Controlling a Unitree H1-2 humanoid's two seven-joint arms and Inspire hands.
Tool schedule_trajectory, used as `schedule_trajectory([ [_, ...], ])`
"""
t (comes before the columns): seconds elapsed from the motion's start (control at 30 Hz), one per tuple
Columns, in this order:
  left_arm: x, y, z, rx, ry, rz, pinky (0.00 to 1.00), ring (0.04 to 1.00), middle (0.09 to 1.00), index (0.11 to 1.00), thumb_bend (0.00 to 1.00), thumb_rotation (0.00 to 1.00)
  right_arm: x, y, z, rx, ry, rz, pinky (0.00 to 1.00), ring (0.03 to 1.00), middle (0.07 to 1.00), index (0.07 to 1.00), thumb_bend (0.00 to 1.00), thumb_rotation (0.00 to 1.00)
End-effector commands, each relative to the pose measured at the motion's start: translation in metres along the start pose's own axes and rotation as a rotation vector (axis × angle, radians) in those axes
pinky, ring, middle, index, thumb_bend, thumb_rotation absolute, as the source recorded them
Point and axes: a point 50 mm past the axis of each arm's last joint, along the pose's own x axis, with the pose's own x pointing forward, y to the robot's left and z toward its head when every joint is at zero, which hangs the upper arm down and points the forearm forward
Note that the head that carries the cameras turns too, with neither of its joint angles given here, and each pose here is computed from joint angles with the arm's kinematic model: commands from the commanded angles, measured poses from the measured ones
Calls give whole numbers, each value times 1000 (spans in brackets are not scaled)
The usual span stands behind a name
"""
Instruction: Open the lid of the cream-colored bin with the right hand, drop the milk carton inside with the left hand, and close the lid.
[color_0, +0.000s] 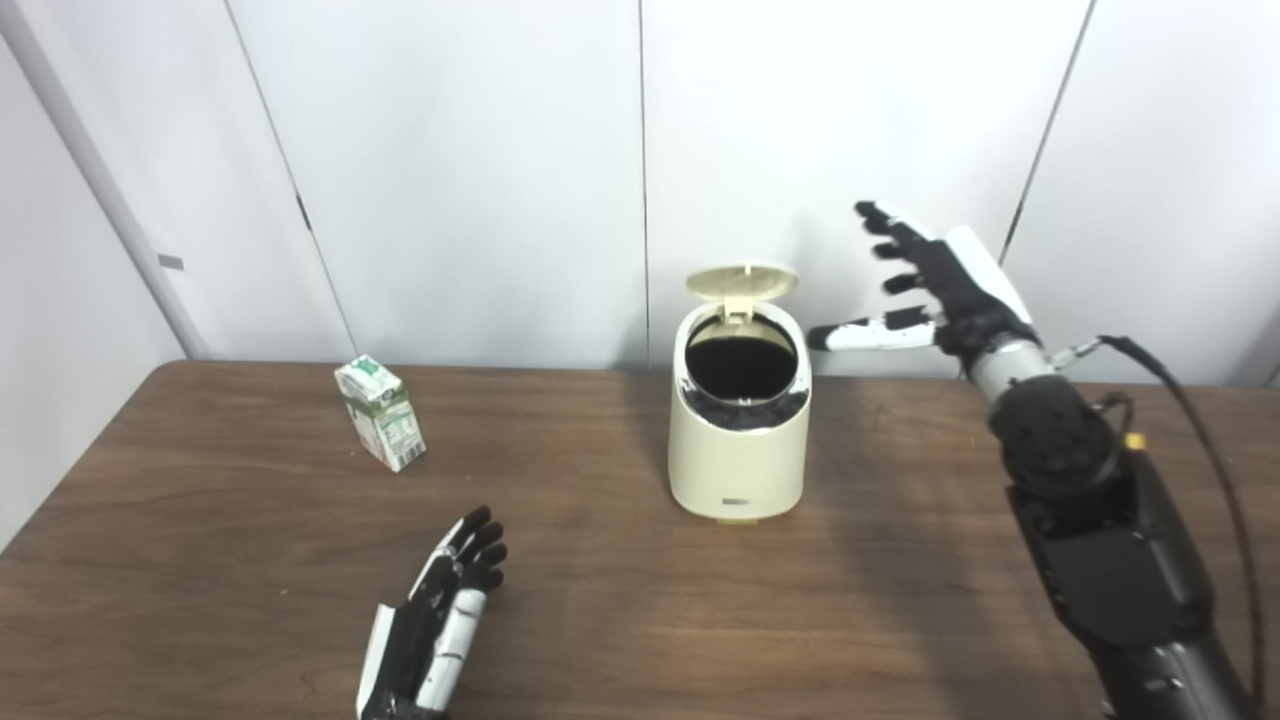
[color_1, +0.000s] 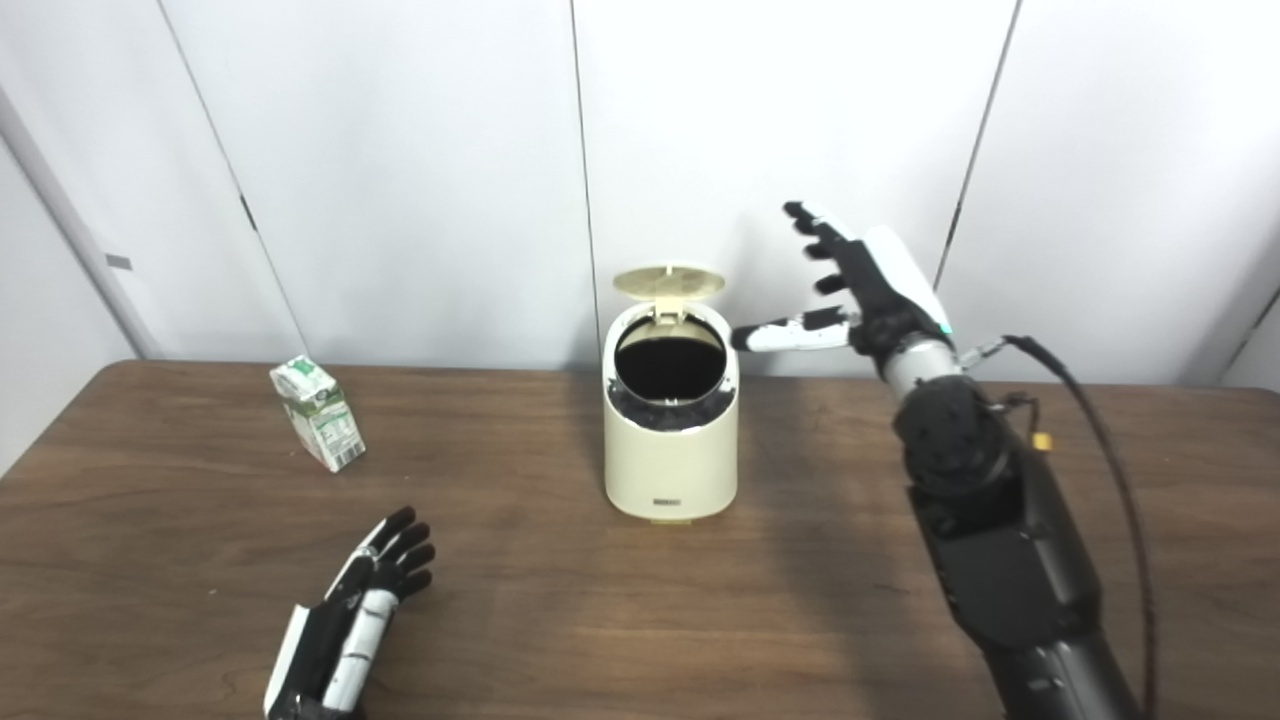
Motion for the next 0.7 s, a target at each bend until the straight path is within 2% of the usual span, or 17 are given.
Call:
schedule_trajectory([
  [0.0,-4,-3,-8,-21,13,1,850,865,880,922,644,907,0,-21,18,15,-46,-57,747,875,901,884,710,177],
  [0.07,-4,-2,-8,-21,12,0,849,865,880,919,634,904,-6,-21,14,39,-33,-48,751,878,903,883,693,207],
  [0.2,-4,0,-7,-20,15,-6,846,862,880,913,644,895,-22,-21,5,52,-18,-33,729,853,889,883,633,375],
  [0.3,-4,1,-7,-21,12,-9,848,860,880,912,638,884,-34,-22,-1,68,-5,-42,714,830,870,874,604,432],
  [0.37,-4,2,-6,-25,10,-10,852,863,878,911,632,867,-43,-20,-7,166,1,-46,722,824,863,879,566,416],
  [0.43,-3,2,-5,-27,12,-8,851,862,877,909,626,852,-56,-16,-16,299,14,-44,745,870,895,900,527,379],
  [0.5,-3,3,-4,-30,15,-9,858,866,880,912,626,843,-69,-11,-23,347,29,-49,746,888,914,912,497,433],
  [0.57,-3,4,-3,-29,15,-12,863,871,884,916,625,837,-82,-5,-28,385,42,-49,787,910,948,932,476,499],
  [0.67,-2,6,-3,-19,11,-14,857,869,882,917,627,833,-99,5,-34,449,62,-55,821,910,951,942,469,556],
])
